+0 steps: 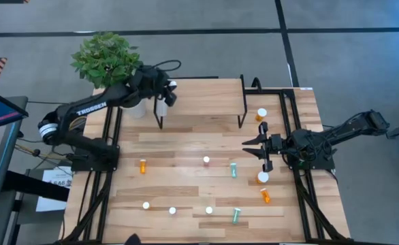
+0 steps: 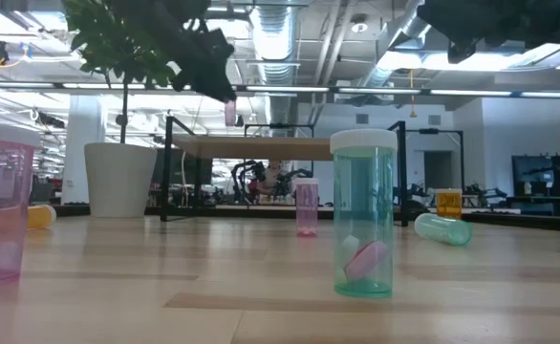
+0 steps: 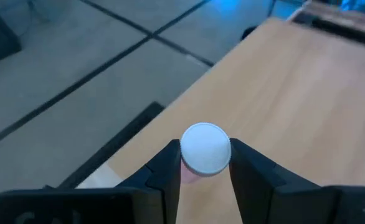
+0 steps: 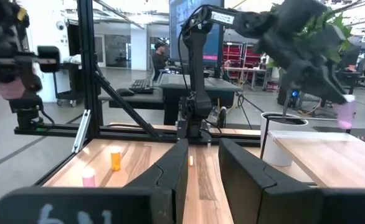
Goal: Pick and place medicine bottles onto shelf by color
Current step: Put the top left pink pill bottle on the shelf
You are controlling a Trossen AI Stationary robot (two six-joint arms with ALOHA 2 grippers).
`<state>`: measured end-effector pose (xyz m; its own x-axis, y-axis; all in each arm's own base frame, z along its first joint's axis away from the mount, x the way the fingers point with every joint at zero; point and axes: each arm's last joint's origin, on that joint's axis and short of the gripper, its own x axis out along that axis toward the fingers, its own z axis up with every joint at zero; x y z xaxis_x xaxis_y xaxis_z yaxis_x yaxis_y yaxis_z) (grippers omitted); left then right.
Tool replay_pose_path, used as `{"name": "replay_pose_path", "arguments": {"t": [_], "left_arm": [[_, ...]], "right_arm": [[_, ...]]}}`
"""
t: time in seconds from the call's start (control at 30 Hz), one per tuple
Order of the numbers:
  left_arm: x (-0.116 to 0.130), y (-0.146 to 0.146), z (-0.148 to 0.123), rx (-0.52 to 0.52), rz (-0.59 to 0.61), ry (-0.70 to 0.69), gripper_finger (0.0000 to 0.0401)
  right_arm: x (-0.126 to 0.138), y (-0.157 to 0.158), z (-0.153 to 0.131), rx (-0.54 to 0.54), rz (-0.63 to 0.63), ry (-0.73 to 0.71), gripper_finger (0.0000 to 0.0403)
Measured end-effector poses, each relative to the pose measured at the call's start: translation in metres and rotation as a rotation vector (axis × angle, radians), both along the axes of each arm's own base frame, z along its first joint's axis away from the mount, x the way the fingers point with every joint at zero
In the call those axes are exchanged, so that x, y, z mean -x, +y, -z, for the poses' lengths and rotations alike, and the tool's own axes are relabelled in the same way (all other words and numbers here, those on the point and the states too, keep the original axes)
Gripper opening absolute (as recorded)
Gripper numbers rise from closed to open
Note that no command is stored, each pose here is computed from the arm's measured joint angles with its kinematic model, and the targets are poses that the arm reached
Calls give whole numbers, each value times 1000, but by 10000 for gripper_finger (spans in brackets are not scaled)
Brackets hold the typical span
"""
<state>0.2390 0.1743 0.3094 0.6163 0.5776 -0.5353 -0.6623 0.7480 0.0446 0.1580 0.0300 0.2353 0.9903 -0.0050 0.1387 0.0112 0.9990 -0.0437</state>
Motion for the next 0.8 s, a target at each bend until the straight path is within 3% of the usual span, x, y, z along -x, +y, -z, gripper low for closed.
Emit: {"name": "replay_pose_path", "arguments": {"t": [0.23, 0.57, 0.8], "left_arm": [[-9, 19, 25, 36, -42, 62, 100], [-8, 27, 26, -16, -134, 80, 100], [-8, 26, 26, 23, -157, 42, 100]], "right_arm": [[0, 1, 0, 2, -6, -3, 114], [0, 1, 0, 2, -6, -2, 114], [0, 1, 0, 8, -4, -2, 114]]}}
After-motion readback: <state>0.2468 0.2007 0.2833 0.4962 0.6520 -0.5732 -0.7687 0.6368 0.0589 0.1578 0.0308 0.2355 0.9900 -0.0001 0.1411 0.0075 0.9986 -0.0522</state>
